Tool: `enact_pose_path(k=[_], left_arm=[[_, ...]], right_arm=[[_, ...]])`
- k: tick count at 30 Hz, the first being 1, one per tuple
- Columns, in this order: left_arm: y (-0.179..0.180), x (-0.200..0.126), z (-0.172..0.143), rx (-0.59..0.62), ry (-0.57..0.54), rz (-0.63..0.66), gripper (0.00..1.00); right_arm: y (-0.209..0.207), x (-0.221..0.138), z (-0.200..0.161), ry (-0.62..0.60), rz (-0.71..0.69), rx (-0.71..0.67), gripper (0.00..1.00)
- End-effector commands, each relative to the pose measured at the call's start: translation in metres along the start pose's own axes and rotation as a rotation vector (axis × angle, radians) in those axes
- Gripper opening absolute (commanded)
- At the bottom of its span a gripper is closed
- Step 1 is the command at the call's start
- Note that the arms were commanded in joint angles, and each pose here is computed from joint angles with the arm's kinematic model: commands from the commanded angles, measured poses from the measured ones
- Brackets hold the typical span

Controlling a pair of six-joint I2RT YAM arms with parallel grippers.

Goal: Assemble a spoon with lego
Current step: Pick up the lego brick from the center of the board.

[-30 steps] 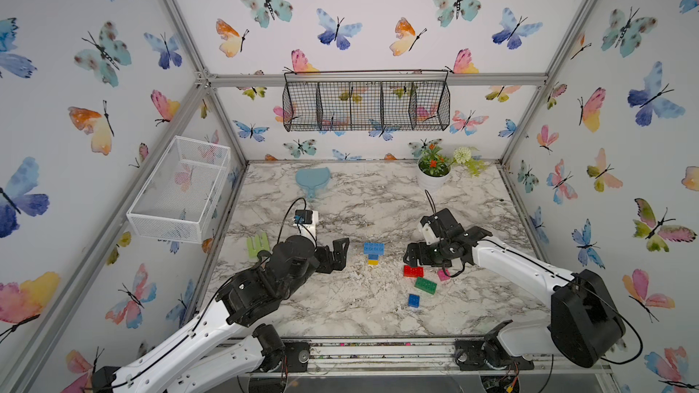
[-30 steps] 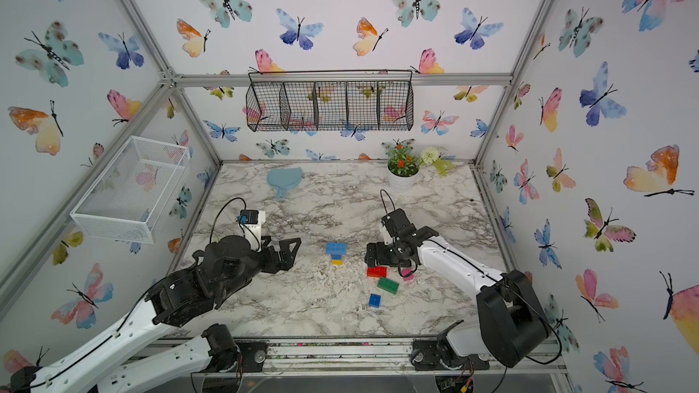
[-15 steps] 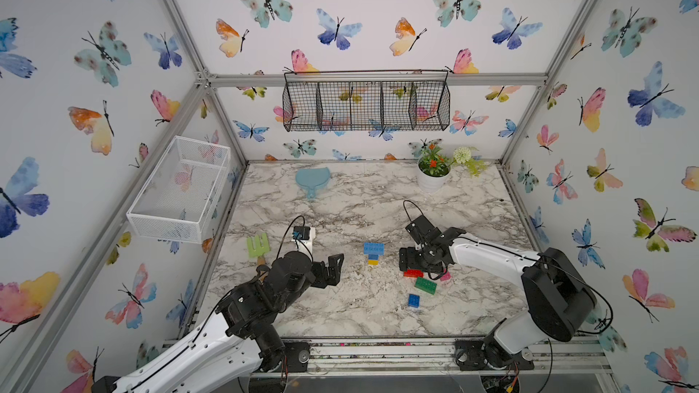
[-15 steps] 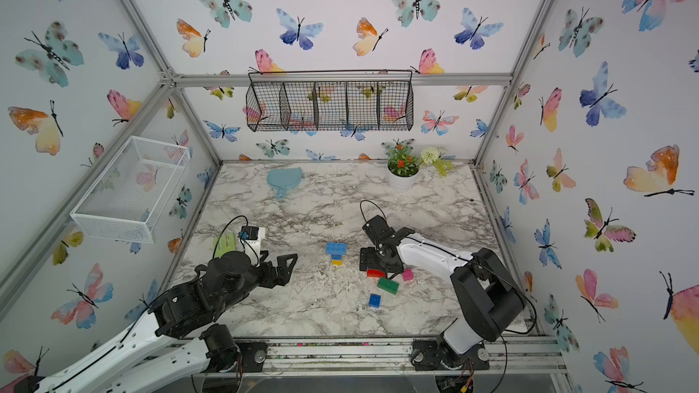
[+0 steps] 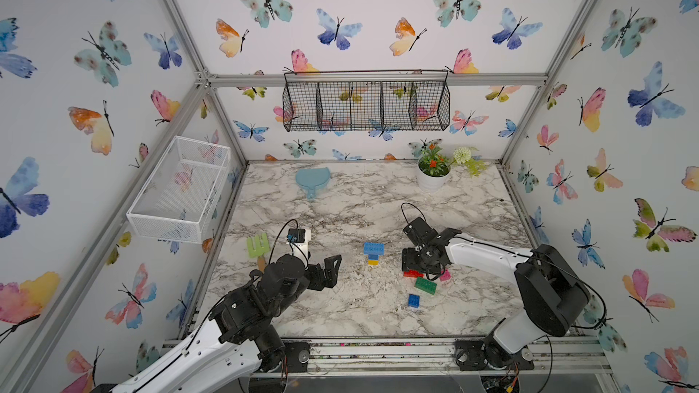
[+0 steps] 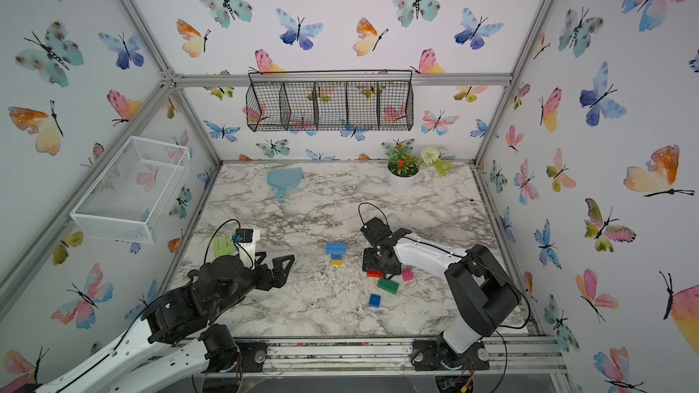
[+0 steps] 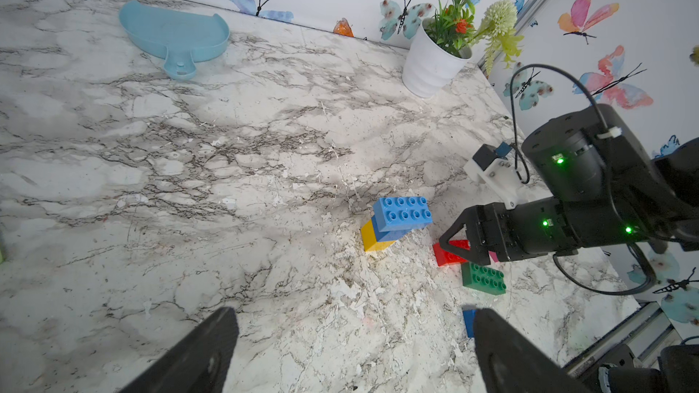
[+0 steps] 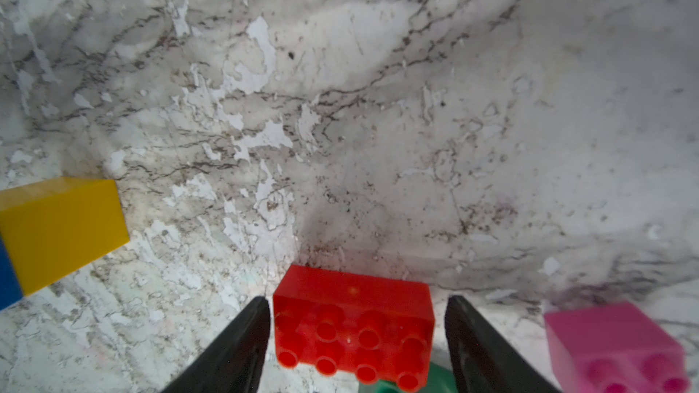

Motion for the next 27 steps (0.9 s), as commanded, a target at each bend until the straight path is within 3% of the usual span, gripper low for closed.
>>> enact_pose_path(k=[1, 15, 22, 27], left_arm=[[0.001, -0.001, 0.000, -0.007, -0.006, 0.001, 0.98], [0.001, -0.002, 0.000, -0.011, -0.007, -0.003, 0.98], [0.001, -0.002, 0.000, -0.010, -0.007, -0.005, 0.98], [0.001, -0.004, 0.000, -0.013, -0.011, -0.010, 0.98]], right_arm=[[-0.004, 0.005, -0.004, 0.001, -0.032, 0.000, 0.75], [-0.008, 0.015, -0.012, 0.019, -0.072, -0.019, 0.68], [-0.006, 0.012, -0.009, 0.006, -0.090, -0.025, 0.49], [0.013, -0.012, -0.003, -0.031, -0.054, -0.048, 0.36]])
Point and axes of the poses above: each gripper's point midway between its finger pads, its own x axis out along the fingers, its own y axis along the line the jaws close on, z = x × y, the point moved 4 cm from there along -x, back along the fingers, and after that the axes turned 15 degrees about x, right-handed, at the moved point
